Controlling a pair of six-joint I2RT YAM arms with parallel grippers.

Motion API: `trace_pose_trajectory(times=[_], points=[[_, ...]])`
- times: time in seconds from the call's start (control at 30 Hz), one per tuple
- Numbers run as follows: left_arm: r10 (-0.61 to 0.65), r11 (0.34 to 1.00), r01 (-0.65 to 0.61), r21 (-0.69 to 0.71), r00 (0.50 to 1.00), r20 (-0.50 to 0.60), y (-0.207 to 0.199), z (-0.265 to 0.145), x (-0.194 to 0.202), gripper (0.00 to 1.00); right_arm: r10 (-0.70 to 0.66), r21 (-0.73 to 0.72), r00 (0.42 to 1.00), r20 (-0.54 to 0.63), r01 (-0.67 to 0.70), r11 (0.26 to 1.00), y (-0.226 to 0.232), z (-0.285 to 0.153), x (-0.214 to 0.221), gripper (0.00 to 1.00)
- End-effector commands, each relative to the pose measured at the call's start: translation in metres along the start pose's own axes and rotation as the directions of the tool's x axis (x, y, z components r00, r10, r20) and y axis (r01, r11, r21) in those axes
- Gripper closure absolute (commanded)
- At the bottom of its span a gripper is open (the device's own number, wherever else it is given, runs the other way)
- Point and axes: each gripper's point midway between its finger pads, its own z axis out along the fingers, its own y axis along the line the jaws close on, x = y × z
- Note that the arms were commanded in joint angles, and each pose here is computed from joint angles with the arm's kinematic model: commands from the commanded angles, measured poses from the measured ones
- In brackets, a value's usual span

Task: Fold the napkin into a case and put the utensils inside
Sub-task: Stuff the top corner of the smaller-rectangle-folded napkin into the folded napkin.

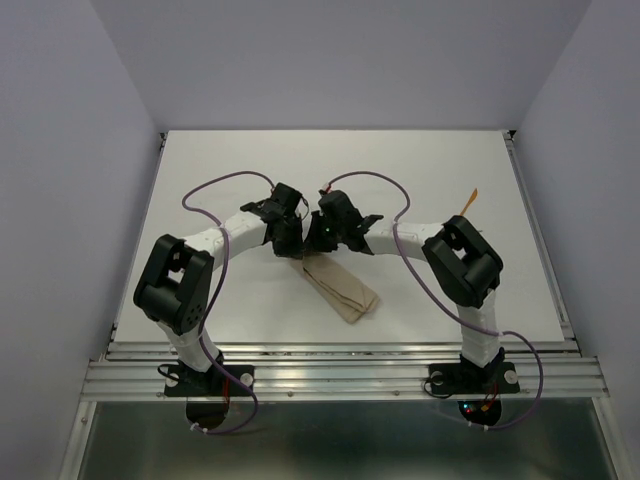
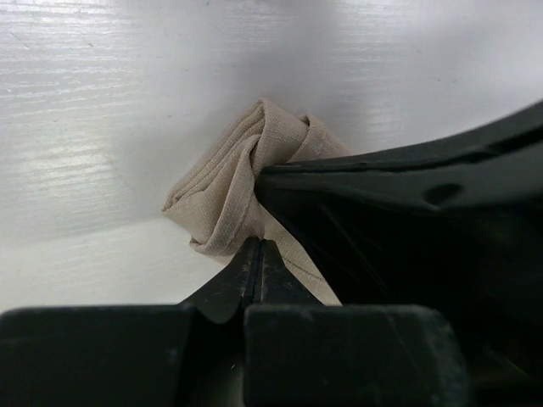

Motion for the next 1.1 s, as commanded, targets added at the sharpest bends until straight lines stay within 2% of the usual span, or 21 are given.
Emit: trace_pose_trajectory(times=[0.0,0.17,0.33,0.57,0.9,1.07], points=[[0.015,0.998,-0.020,0.068,0.998,0.069,-0.019,-0.016,-0.026,1.00,0.005,-0.011,1.000,-0.027,-0.005,1.000,0.002,0.012,0.005,0.98],[0.005,0.995,-0.012,0.103,0.998,0.067,-0.024,-0.018,-0.028,1.00,0.024,0.022,0.999,-0.025,-0.023,0.999,-0.009,0.018,0.009,0.98],[0.008,0.993,-0.015,0.120,0.998,0.054,-0.025,-0.017,-0.025,1.00,0.005,-0.006,1.000,-0.002,-0.005,1.000,0.005,0.019,-0.004,0.98],[0.000,0.994,-0.004,0.106,0.999,0.037,-0.018,-0.009,-0.020,1.00,-0.041,-0.023,0.994,0.100,0.044,0.999,0.022,-0.022,-0.028,0.96],[-0.013,0.993,0.010,0.119,0.999,0.030,-0.018,-0.008,-0.019,1.00,-0.115,0.143,0.992,0.044,0.107,0.984,-0.033,-0.077,0.014,0.95],[-0.013,0.992,0.010,0.125,1.000,0.023,-0.019,-0.006,-0.018,1.00,-0.132,0.141,0.991,-0.013,0.133,0.981,-0.034,-0.089,0.046,0.95]])
